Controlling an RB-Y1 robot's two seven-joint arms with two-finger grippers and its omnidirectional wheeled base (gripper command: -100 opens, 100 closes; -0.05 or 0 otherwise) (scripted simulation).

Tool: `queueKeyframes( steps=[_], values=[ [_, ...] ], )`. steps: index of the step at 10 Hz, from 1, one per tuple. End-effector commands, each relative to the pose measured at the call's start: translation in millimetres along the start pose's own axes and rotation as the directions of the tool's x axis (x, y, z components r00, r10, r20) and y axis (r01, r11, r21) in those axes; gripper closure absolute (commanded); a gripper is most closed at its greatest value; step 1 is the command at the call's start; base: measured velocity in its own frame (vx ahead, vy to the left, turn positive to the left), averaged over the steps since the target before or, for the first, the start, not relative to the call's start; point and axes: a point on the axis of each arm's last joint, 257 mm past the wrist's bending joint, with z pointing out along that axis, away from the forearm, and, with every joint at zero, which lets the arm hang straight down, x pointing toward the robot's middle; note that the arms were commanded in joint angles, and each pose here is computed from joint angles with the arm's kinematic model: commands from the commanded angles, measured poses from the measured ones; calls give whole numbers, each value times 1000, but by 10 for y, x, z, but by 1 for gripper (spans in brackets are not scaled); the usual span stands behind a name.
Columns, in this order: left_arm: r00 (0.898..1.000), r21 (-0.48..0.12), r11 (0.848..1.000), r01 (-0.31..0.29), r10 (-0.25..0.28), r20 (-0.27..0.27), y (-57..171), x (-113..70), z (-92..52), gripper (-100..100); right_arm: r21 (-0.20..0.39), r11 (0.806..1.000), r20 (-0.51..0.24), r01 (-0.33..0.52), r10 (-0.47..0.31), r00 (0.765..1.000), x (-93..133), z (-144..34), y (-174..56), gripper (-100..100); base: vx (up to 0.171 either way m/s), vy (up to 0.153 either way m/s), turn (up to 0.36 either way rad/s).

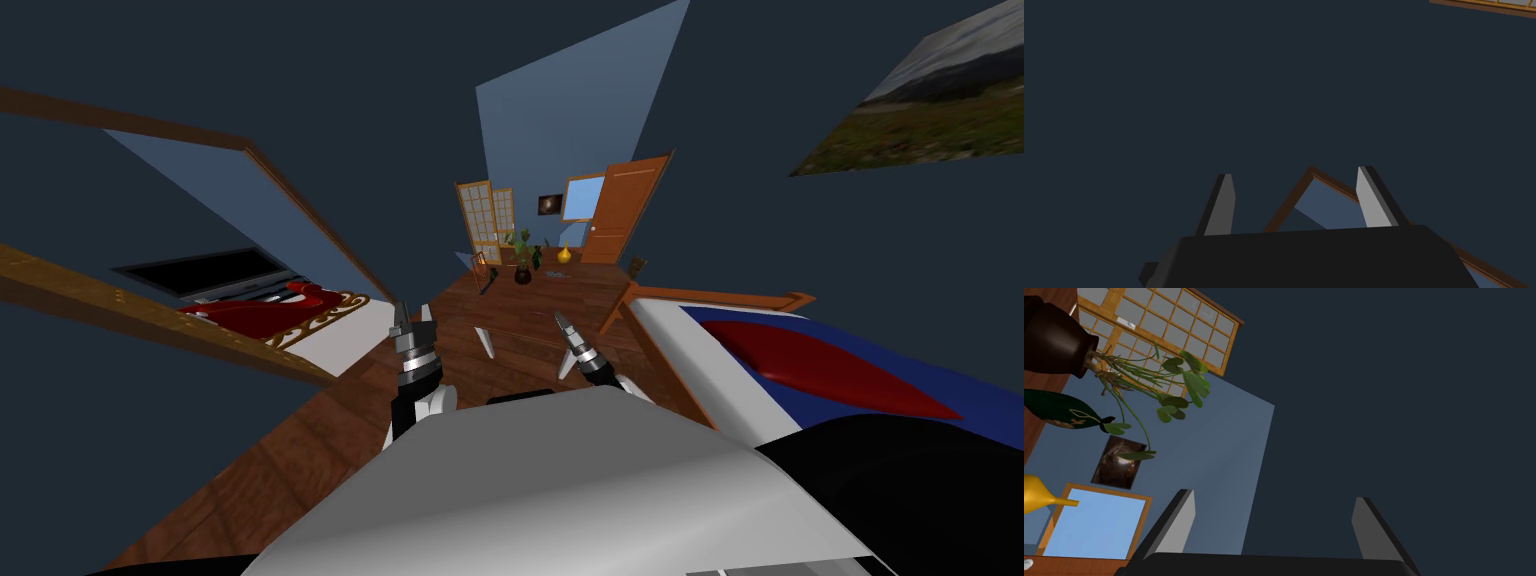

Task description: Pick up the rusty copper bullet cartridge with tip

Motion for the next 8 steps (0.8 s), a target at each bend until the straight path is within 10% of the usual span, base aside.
queueKeyframes(
  steps=[1,8],
  values=[
    [1000,0,1000,0,0,0,0,0,0,0,42,999,-70,15,-12,997,218,-121,-197,-100,5,11,29],
    [1000,0,1000,0,0,0,0,0,0,0,62,998,-75,16,-11,997,240,-161,-282,-100,1,1,4]
  ],
)
